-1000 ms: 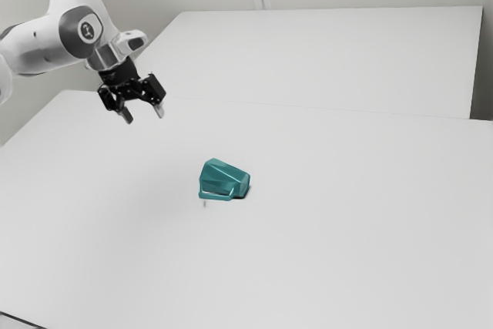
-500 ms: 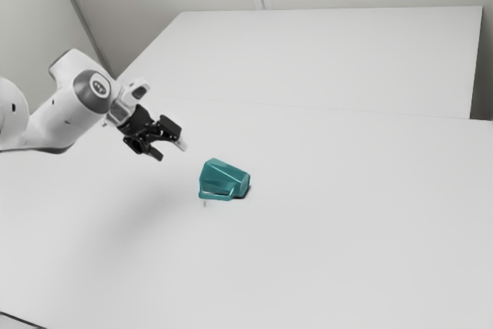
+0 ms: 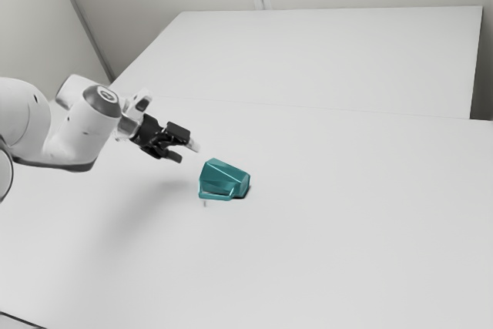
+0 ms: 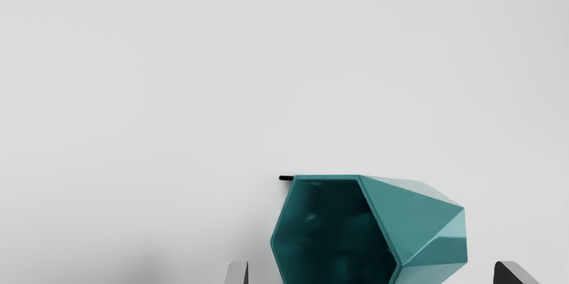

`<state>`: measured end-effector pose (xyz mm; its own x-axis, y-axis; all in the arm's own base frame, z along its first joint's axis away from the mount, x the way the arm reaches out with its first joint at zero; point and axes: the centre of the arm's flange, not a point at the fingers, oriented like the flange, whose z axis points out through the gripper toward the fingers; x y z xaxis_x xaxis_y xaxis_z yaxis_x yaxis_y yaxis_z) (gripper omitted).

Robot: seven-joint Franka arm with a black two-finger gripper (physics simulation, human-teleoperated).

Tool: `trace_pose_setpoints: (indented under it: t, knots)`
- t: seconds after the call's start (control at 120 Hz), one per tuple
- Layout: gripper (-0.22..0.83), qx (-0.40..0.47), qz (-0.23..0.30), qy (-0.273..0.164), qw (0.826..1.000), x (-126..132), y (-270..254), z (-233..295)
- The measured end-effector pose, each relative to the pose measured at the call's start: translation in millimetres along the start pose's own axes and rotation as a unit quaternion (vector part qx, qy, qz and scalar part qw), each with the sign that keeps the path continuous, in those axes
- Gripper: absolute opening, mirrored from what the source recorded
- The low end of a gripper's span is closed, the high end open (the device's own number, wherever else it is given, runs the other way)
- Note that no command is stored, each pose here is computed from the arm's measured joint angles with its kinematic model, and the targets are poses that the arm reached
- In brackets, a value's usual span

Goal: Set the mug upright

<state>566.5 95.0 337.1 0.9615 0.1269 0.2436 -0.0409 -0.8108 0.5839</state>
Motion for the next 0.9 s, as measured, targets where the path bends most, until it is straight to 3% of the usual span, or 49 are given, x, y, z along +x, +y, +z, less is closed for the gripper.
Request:
trace_pose_setpoints:
  t: [0.392,0.8,0.9]
  knots:
    - [0.62,-0.068,0.007,-0.049,0.996,-8.5,-7.8,32.4]
    - [0.62,-0.092,0.02,-0.071,0.993,-3.7,13.7,68.4]
    - [0.55,-0.094,0.016,-0.071,0.993,-4.2,13.8,72.5]
